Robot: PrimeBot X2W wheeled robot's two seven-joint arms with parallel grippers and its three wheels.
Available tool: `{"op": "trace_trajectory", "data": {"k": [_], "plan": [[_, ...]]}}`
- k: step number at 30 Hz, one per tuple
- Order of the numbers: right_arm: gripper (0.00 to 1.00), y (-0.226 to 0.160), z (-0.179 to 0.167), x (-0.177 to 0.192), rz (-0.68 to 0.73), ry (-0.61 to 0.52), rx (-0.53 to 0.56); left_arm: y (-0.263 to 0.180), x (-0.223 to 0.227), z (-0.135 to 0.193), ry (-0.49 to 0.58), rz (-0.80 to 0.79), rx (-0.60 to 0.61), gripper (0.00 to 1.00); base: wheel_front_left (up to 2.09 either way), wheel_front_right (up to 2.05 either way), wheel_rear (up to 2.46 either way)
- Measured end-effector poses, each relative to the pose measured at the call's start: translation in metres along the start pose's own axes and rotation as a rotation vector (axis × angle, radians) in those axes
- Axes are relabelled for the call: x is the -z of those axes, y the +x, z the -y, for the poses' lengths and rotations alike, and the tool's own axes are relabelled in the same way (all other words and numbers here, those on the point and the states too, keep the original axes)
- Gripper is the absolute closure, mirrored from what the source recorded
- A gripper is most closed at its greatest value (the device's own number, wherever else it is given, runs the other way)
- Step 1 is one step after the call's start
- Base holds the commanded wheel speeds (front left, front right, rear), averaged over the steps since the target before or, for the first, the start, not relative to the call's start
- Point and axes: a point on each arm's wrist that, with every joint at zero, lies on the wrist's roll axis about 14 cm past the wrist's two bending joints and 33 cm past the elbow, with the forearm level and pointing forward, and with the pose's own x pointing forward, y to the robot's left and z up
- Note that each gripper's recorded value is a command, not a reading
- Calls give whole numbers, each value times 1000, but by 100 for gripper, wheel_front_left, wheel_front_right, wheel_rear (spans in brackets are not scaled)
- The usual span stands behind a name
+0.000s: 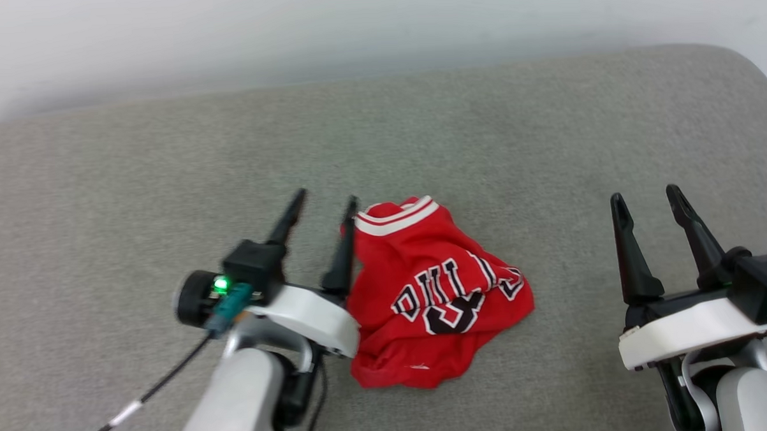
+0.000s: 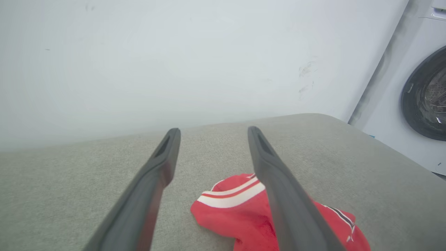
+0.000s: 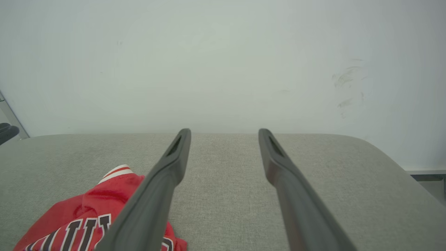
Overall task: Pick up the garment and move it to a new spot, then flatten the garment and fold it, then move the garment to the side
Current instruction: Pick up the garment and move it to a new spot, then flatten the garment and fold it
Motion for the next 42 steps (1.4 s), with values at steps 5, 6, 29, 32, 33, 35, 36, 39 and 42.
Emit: {"op": "trace_trajectory", "data": {"k": [5, 6, 29, 32, 33, 35, 36, 39, 42], "plan": [[0, -1, -9, -2, -1, -3, -26, -21, -23, -50, 47, 63, -148, 0, 0, 0, 0], [0, -2, -11, -2, -3, -4, -30, -28, -23, -59, 55, 61, -177, 0, 0, 0, 0], [0, -40, -17, -7, -44, -12, -40, -103, -22, -83, 110, 17, -304, 0, 0, 0, 0], [0, -39, -18, -6, -49, -12, -44, -103, -23, -84, 104, 24, -309, 0, 0, 0, 0], [0, -39, -18, -6, -50, -12, -45, -103, -23, -84, 104, 23, -310, 0, 0, 0, 0], [0, -39, -17, -3, -62, -12, -42, -102, -23, -84, 104, 28, -311, 0, 0, 0, 0], [0, -39, -14, 0, -75, -4, -32, -102, -24, -84, 103, 30, -311, 0, 0, 0, 0], [0, -41, -4, 18, -160, 45, -2, -102, -25, -87, 103, 38, -320, 0, 0, 0, 0], [0, -45, 7, 45, -299, 89, 34, -100, -29, -87, 104, 51, -322, 0, 0, 0, 0]]}}
